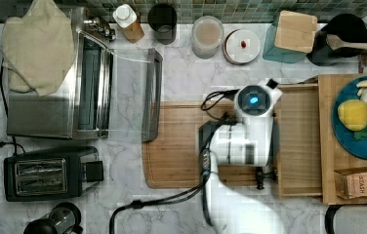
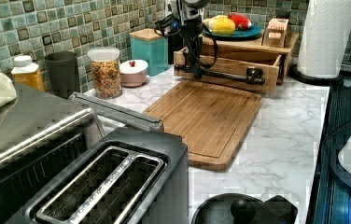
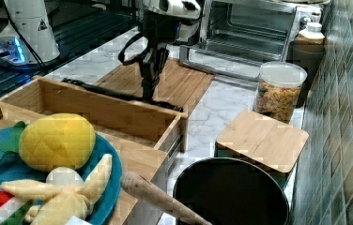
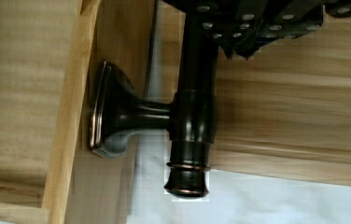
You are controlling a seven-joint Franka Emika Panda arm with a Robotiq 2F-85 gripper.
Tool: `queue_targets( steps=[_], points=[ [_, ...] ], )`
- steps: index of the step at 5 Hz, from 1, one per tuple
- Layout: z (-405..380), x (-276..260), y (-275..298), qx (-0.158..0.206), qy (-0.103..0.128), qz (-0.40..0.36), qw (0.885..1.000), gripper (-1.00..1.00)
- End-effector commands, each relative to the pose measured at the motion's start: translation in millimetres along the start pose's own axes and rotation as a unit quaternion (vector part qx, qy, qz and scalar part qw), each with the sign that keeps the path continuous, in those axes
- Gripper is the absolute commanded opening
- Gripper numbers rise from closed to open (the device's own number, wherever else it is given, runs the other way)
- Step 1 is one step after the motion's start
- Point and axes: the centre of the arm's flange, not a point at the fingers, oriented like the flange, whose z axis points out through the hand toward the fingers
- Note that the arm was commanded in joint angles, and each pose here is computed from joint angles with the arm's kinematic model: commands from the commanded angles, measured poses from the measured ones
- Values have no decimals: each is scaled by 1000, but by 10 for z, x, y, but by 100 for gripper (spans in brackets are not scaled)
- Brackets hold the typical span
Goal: Close the drawer.
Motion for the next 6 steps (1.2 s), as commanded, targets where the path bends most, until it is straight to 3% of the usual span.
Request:
queue_targets(
  steps=[1,2,6],
  points=[
    [170,-904,2890,-68,31,203,976,-100],
    [8,-1050,2762,-46,1,207,977,-100],
    [9,-1050,2761,-46,1,207,977,-100]
  ],
)
